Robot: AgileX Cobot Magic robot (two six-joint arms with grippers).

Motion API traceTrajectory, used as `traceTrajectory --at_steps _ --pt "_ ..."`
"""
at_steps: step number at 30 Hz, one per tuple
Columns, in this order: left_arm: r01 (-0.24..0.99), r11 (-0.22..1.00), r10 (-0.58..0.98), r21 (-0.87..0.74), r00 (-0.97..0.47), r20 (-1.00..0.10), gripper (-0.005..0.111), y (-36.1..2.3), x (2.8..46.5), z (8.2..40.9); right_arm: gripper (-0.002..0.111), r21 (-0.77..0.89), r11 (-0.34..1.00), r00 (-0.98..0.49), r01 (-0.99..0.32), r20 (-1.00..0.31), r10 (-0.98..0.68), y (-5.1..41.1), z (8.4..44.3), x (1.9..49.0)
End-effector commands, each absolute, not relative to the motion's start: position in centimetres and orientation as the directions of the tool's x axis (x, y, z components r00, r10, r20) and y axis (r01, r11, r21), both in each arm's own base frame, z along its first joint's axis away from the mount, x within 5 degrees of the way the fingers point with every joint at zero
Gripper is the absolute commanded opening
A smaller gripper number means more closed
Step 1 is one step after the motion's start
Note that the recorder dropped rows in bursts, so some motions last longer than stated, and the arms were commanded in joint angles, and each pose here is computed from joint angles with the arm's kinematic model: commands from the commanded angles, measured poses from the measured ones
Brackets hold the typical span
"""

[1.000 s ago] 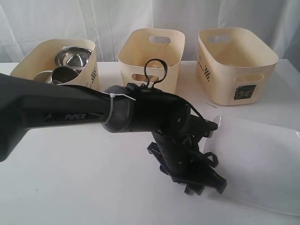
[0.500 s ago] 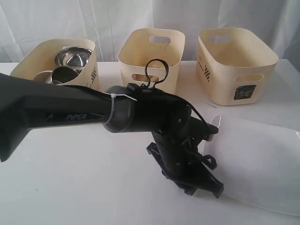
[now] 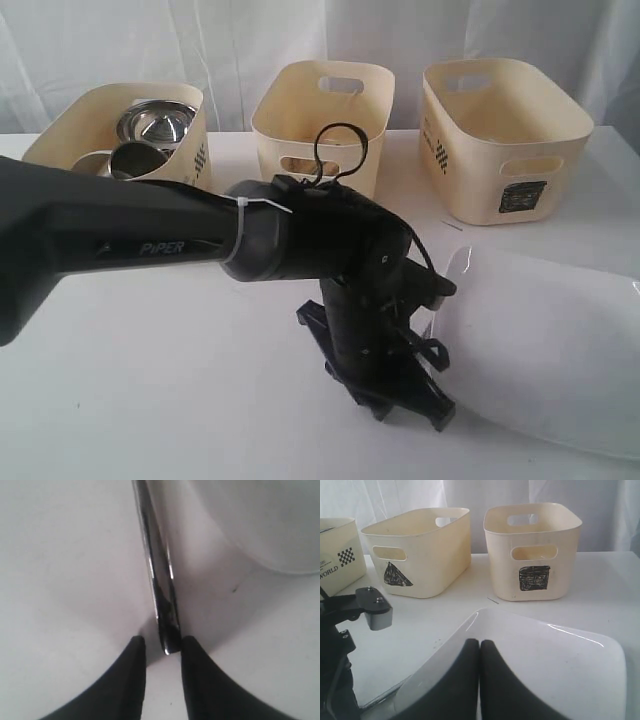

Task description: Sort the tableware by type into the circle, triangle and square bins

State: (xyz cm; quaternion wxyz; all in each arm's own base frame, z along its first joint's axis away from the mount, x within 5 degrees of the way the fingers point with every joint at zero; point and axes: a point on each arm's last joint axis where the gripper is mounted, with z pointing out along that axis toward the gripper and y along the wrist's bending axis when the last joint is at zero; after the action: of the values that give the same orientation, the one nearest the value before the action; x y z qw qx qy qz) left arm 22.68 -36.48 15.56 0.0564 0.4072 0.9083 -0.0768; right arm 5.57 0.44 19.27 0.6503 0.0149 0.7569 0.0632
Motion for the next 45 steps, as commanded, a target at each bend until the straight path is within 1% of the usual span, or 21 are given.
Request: traceTrajectory --at_steps 1,4,14,16,20,22,27,29,36,45 --pt "0.743 0.669 0.742 -0.021 -0.669 -0.031 0.028 -35.0 22.8 13.8 0.0 0.114 0.992 -0.14 -0.055 -0.985 0.105 0.4 19.3 5.6" --pt "0.739 0.674 0.738 -0.014 -0.674 -0.017 0.028 -34.6 23.1 13.8 0.0 0.114 0.992 -0.14 -0.055 -0.985 0.105 0.4 19.3 5.6" --pt "0.72 0.694 0.715 0.008 -0.691 0.103 0.028 -32.3 23.2 12.5 0.0 0.114 0.992 -0.14 -0.055 -0.985 0.105 0.4 19.3 5.6" --pt "0.721 0.693 0.719 0.005 -0.691 0.078 0.028 -32.4 23.2 13.1 0.0 0.114 0.992 -0.14 -0.055 -0.985 0.105 0.4 19.3 5.6" --pt "0.721 0.693 0.721 -0.011 -0.692 -0.036 0.028 -32.8 23.5 14.9 0.0 0.114 0.992 -0.14 -0.055 -0.985 0.105 0.4 19.3 5.6" --pt "0.723 0.691 0.72 -0.014 -0.69 -0.079 0.031 -33.0 23.7 15.5 0.0 0.114 0.992 -0.14 -0.055 -0.985 0.105 0.4 19.3 5.6" --pt "0.728 0.685 0.714 -0.029 -0.679 -0.172 0.058 -33.9 24.0 15.8 0.0 0.114 0.992 -0.14 -0.055 -0.985 0.105 0.4 19.3 5.6" --pt "0.734 0.678 0.713 -0.034 -0.668 -0.213 0.064 -34.4 24.0 16.0 0.0 0.114 0.992 -0.14 -0.055 -0.985 0.105 0.4 19.3 5.6" --pt "0.751 0.659 0.704 -0.043 -0.635 -0.318 0.064 -35.7 24.6 17.3 0.0 0.114 0.992 -0.14 -0.055 -0.985 0.105 0.4 19.3 5.6" --pt "0.749 0.661 0.709 -0.044 -0.642 -0.29 0.064 -35.5 24.4 17.2 0.0 0.114 0.992 -0.14 -0.055 -0.985 0.105 0.4 19.3 5.6"
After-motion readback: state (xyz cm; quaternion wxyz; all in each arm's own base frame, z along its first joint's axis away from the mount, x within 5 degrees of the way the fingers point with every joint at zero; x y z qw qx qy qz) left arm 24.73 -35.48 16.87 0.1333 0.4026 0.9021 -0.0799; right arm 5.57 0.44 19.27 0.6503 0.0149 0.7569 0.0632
